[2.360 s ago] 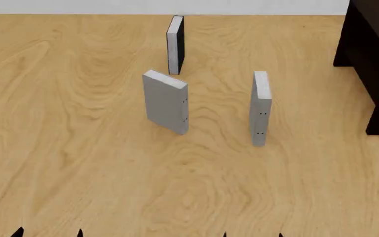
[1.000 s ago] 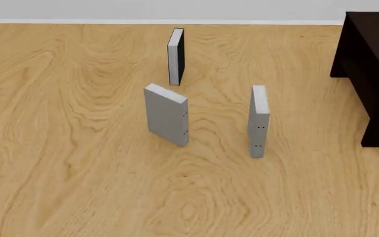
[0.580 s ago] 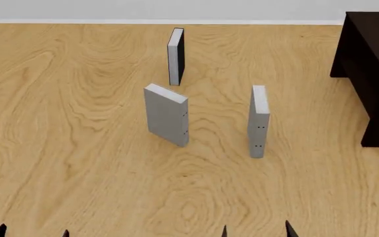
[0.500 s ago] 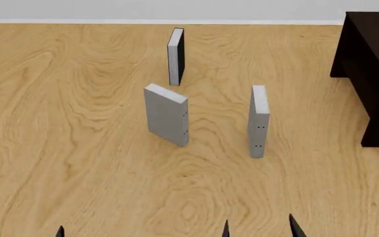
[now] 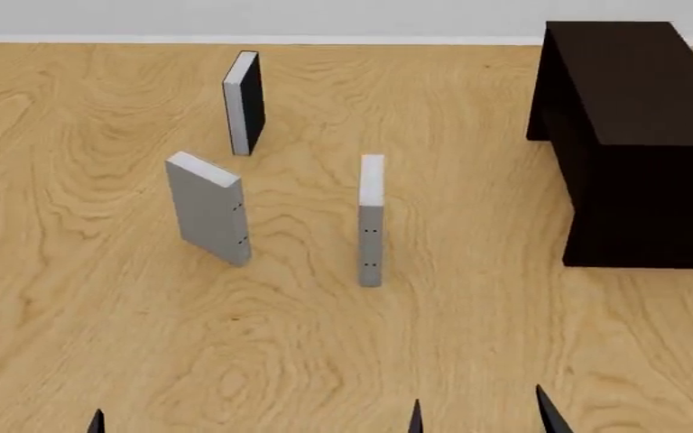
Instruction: Pick up the book on the right and place it on the cabinet shelf.
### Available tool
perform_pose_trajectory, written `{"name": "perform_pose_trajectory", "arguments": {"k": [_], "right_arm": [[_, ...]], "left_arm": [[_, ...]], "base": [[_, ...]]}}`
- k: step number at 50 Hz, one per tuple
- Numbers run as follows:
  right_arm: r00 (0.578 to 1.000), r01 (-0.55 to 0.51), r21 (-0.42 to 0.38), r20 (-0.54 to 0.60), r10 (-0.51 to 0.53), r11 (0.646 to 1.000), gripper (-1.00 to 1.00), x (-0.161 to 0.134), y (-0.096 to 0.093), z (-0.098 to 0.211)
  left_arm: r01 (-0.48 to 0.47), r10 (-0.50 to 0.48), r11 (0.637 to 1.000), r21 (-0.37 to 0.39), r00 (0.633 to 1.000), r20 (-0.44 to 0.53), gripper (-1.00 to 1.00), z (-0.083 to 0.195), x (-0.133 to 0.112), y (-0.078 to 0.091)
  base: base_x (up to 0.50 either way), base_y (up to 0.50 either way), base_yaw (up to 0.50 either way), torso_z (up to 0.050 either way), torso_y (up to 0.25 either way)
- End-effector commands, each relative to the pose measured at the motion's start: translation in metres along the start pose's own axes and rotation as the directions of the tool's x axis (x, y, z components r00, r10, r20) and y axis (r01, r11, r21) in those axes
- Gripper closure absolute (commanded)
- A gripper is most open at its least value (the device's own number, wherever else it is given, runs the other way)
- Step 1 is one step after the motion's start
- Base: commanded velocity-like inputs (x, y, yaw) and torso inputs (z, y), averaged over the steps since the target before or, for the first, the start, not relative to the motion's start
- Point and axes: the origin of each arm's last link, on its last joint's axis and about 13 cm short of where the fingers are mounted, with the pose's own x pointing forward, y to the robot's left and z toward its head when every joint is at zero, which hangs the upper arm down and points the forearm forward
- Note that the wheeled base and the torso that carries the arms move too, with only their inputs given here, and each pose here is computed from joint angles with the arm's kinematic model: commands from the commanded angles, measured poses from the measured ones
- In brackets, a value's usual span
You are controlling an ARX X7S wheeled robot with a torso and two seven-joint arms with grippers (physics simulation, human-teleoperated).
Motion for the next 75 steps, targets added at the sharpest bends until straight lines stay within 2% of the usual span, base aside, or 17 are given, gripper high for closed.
{"name": "perform_pose_trajectory", "arguments": {"k": [1, 16, 21, 26, 30, 75], "right_arm": [[1.000, 0.003, 0.000, -0.007, -0.003, 1.000, -1.00, -0.003, 0.000, 0.000], [1.000, 0.007, -0.006, -0.013, -0.007, 1.000, -1.00, -0.004, 0.001, -0.003], [0.999, 0.034, -0.006, -0.042, -0.034, 0.999, -1.00, -0.002, 0.000, -0.004], [0.998, 0.039, -0.001, -0.053, -0.039, 0.999, -1.00, -0.002, 0.000, -0.004], [0.998, 0.038, 0.002, -0.043, -0.038, 0.999, -1.00, -0.002, -0.001, -0.003], [0.997, 0.023, -0.002, -0.069, -0.024, 1.000, -1.00, -0.005, -0.002, -0.006]], "left_arm": [[0.002, -0.002, 1.000, -0.001, 1.000, -0.003, -1.00, 0.000, -0.003, -0.001], [0.007, -0.007, 1.000, -0.004, 1.000, -0.011, -1.00, 0.000, -0.003, -0.001], [-0.049, 0.049, 0.999, 0.014, 0.999, -0.009, -1.00, 0.001, 0.000, 0.002], [-0.044, 0.043, 0.999, -0.014, 0.998, -0.037, -1.00, 0.002, 0.001, 0.001], [-0.041, 0.041, 0.999, -0.004, 0.999, -0.034, -1.00, 0.001, 0.001, 0.000], [-0.025, 0.025, 0.999, -0.019, 0.999, -0.037, -1.00, -0.002, 0.000, -0.008]], "base": [[0.00, -0.50, 0.00, 0.000, 0.000], [0.00, -0.50, 0.00, 0.000, 0.000], [0.00, -0.02, 0.00, 0.000, 0.000], [0.00, 0.00, 0.00, 0.000, 0.000], [0.07, 0.00, 0.00, 0.000, 0.000], [0.50, 0.00, 0.00, 0.000, 0.000]]}}
